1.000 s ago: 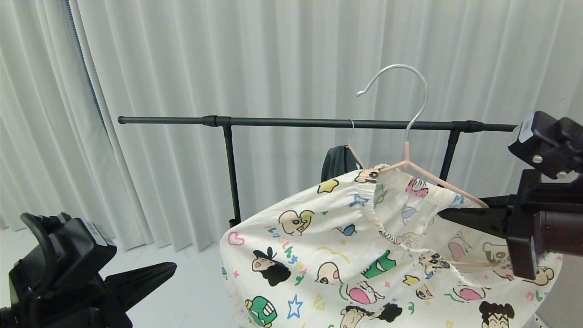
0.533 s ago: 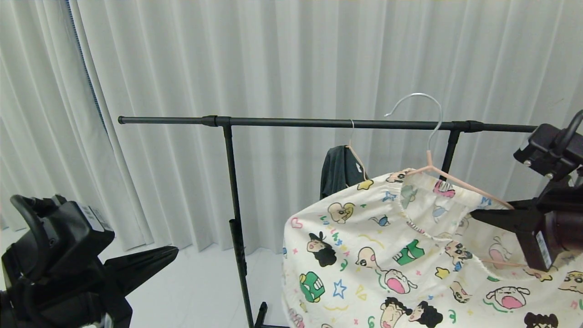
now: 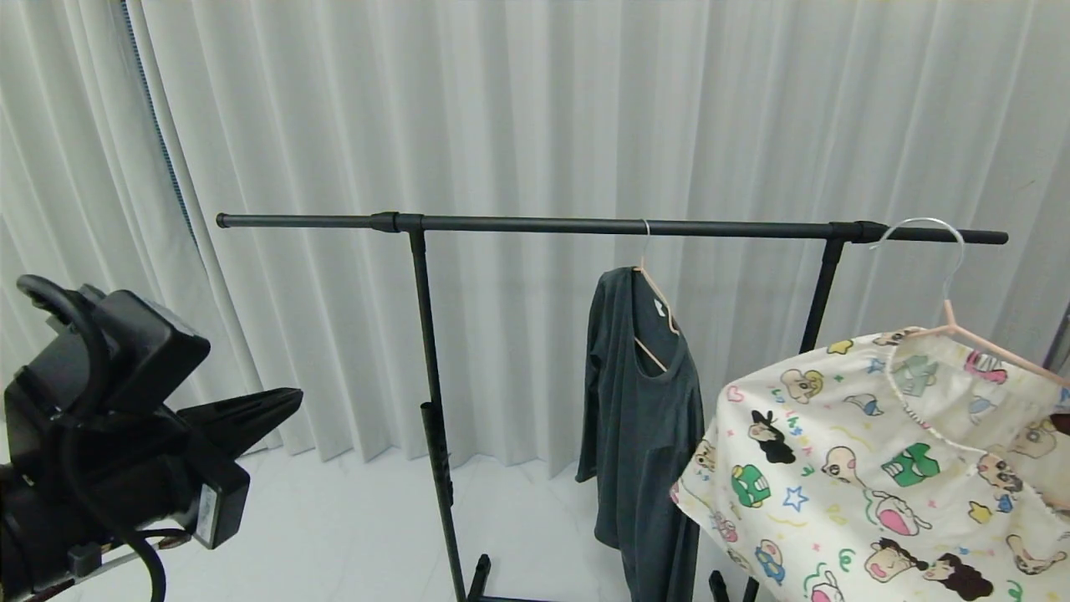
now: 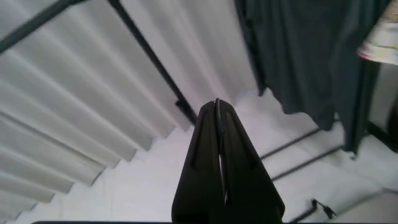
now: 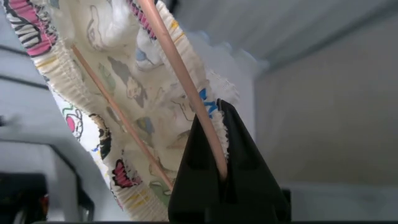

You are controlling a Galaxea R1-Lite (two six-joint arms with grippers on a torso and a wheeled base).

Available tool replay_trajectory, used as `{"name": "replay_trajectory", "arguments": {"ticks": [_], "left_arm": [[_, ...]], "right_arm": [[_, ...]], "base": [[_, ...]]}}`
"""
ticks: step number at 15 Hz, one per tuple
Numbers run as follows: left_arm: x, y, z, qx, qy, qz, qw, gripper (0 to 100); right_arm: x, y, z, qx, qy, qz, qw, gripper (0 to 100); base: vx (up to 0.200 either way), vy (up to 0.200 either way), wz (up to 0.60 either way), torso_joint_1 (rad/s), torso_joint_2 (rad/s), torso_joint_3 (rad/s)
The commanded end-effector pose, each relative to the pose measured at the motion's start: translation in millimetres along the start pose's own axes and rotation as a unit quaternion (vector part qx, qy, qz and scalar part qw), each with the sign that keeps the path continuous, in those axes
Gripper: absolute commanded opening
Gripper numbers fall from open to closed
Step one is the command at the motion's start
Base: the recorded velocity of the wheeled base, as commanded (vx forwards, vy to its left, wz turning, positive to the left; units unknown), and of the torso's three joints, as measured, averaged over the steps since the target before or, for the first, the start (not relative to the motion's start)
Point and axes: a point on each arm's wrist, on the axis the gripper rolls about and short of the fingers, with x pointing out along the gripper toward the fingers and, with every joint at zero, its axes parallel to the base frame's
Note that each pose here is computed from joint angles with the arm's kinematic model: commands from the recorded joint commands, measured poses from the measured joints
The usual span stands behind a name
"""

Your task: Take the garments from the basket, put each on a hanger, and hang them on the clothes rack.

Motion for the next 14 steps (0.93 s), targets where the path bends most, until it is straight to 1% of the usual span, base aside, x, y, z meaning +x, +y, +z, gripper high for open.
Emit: {"name": "replay_trajectory", "arguments": {"ticks": [1,2,4,8,12,14], "left_arm": [[7,4.8,-1,-0.006,0.014,0.03,0.9994,0],[10,7.8,-1,-0.009,0.017,0.044,0.9988,0],[17,13.1,-1,-0.014,0.014,0.061,0.9979,0],[19,12.1,-5,-0.014,0.019,0.061,0.9979,0],[19,11.6,-6,-0.014,0.021,0.06,0.9979,0],[19,11.7,-5,-0.015,0.02,0.06,0.9979,0]], "right_arm": [[-5,-11.5,-8.5,0.025,0.015,-0.052,0.9982,0],[-4,-13.1,-11.0,0.029,0.022,-0.065,0.9972,0],[0,-15.7,-15.5,0.034,0.045,-0.102,0.9932,0],[13,-17.9,-13.1,0.045,0.067,-0.115,0.9902,0],[32,-17.9,-3.1,0.065,0.066,-0.139,0.986,0],[38,-16.1,3.7,0.067,0.047,-0.136,0.9873,0]], "base": [[0.0,0.0,0.0,0.0,0.0,0.0],[0.0,0.0,0.0,0.0,0.0,0.0],[0.0,0.0,0.0,0.0,0.0,0.0],[0.0,0.0,0.0,0.0,0.0,0.0],[0.0,0.0,0.0,0.0,0.0,0.0],[0.0,0.0,0.0,0.0,0.0,0.0]]}}
